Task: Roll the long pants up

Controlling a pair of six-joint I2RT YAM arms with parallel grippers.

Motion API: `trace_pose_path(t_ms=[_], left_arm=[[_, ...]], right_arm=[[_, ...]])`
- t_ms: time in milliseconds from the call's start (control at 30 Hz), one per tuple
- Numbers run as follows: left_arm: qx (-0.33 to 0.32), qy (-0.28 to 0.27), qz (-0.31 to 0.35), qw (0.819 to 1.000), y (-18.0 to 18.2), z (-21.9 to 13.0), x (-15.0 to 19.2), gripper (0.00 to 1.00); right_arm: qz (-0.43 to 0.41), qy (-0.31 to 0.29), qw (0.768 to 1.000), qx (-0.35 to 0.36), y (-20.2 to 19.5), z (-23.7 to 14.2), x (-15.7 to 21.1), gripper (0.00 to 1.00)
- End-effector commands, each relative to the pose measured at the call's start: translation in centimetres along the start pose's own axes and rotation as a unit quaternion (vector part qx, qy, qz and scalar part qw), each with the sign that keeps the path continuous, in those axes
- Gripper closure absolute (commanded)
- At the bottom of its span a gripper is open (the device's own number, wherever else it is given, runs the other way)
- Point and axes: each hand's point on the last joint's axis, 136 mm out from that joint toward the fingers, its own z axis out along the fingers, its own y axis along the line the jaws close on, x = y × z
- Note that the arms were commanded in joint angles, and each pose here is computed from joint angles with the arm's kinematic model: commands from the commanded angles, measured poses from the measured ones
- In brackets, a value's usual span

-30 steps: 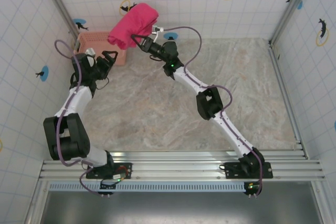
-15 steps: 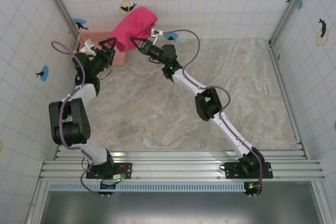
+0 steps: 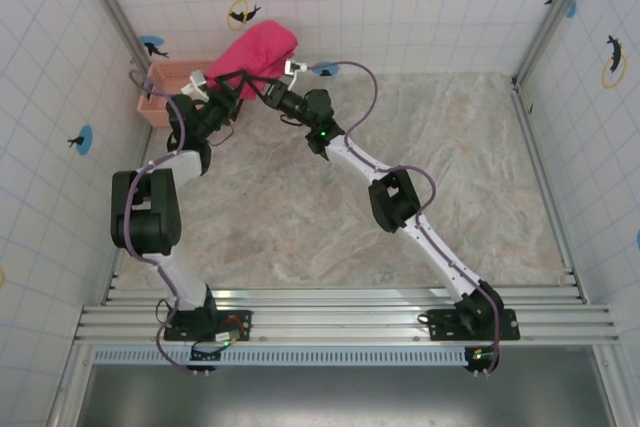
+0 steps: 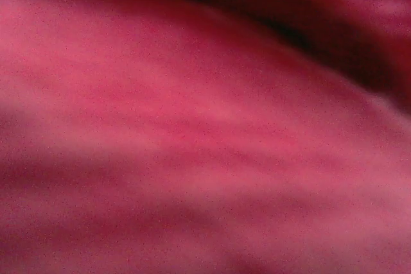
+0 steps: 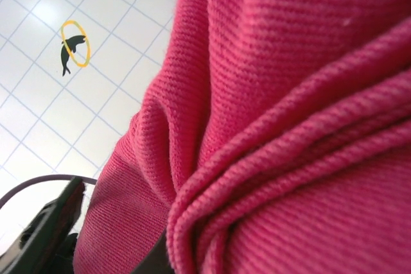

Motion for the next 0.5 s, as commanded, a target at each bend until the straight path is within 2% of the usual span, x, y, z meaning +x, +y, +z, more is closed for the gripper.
trace_pose_path(t_ms=[0, 367, 400, 433, 467], left_arm=[[0.021, -0.015, 0.005, 1.000, -0.3, 0.9, -0.4, 0.03], [0.011, -0.050, -0.003, 0.999, 0.8, 3.1, -3.1, 0.03], [0.010, -0.053, -0.003, 0.999, 0.8, 3.2, -3.3, 0.04], [0.011, -0.055, -0.004, 0.998, 0.8, 3.3, -3.4, 0.11], [0.016, -0.057, -0.002, 0.998, 0.7, 3.4, -3.7, 0.23]], right_arm=[[-0.048, -0.021, 0.991, -0.119, 7.5, 0.3, -0.8, 1.00], [-0.023, 0.019, 0.987, -0.159, 9.5, 0.5, 2.1, 1.00], [-0.022, 0.023, 0.987, -0.159, 9.6, 0.6, 2.4, 1.00], [-0.020, 0.027, 0.987, -0.159, 9.6, 0.7, 2.6, 1.00], [-0.020, 0.029, 0.987, -0.159, 9.8, 0.8, 2.8, 1.00]])
